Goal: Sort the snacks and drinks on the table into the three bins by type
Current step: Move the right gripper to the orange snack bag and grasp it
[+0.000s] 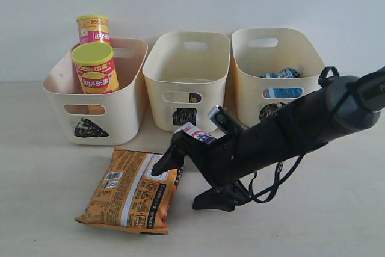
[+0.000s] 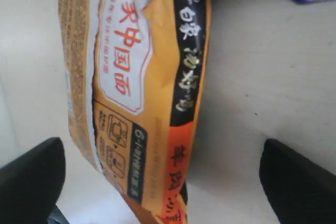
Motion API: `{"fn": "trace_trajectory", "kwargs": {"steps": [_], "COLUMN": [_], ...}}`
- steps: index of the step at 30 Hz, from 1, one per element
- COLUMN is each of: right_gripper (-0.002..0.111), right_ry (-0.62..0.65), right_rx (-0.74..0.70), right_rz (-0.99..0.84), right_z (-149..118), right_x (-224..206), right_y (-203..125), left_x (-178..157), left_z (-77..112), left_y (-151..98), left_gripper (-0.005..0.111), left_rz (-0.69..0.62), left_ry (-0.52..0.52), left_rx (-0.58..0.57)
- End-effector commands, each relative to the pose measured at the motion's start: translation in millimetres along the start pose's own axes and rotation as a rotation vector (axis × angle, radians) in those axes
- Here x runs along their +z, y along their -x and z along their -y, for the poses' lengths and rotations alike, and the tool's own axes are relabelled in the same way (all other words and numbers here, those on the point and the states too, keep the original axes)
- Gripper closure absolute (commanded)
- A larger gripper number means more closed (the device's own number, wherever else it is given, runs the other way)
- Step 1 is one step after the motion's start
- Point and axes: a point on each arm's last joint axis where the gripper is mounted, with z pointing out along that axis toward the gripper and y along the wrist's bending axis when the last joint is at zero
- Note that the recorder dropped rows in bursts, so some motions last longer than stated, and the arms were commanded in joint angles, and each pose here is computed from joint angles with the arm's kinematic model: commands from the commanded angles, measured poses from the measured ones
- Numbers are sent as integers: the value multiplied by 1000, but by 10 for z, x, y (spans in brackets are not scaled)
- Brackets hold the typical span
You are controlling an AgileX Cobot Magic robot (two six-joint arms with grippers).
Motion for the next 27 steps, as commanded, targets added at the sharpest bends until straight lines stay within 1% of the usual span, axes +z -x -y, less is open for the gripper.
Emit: {"fn": "trace_trajectory", "kwargs": {"steps": [1, 4, 8, 14, 16, 17, 18, 19, 24, 25, 27], "right_gripper": [15, 15, 15, 15, 19, 25, 33, 43, 103, 108, 107], "right_ry": [-31, -35, -23, -42, -45, -49, -50, -50, -53, -52, -47], "right_rx": [-16, -7, -31, -36, -35, -35, -35, -35, -39, -38, -39], "right_rz": [10, 3, -15, 4, 11, 15, 17, 17, 20, 20, 21], "right_z": [57, 78, 18, -16, -16, -13, -12, -12, -9, -7, -18], "right_x": [195, 297, 428, 534, 540, 540, 540, 540, 539, 535, 522], "right_y": [-55, -73, -74, -48, -33, -30, -28, -28, -25, -21, -16], "left_x": [0, 0, 0, 0, 0, 0, 0, 0, 0, 0, 0], "left_z": [-2, -2, -2, -2, -2, -2, -2, -2, -2, -2, -2], "left_y": [-7, -7, -7, -7, -7, -7, -7, -7, -7, -7, -7], "left_gripper": [102, 102, 102, 102, 102, 102, 102, 102, 102, 102, 102], "left_rz": [3, 3, 3, 3, 3, 3, 3, 3, 3, 3, 3], "left_ry": [3, 3, 3, 3, 3, 3, 3, 3, 3, 3, 3], "left_rx": [-7, -7, -7, -7, -7, -7, -7, -7, -7, -7, -7]}}
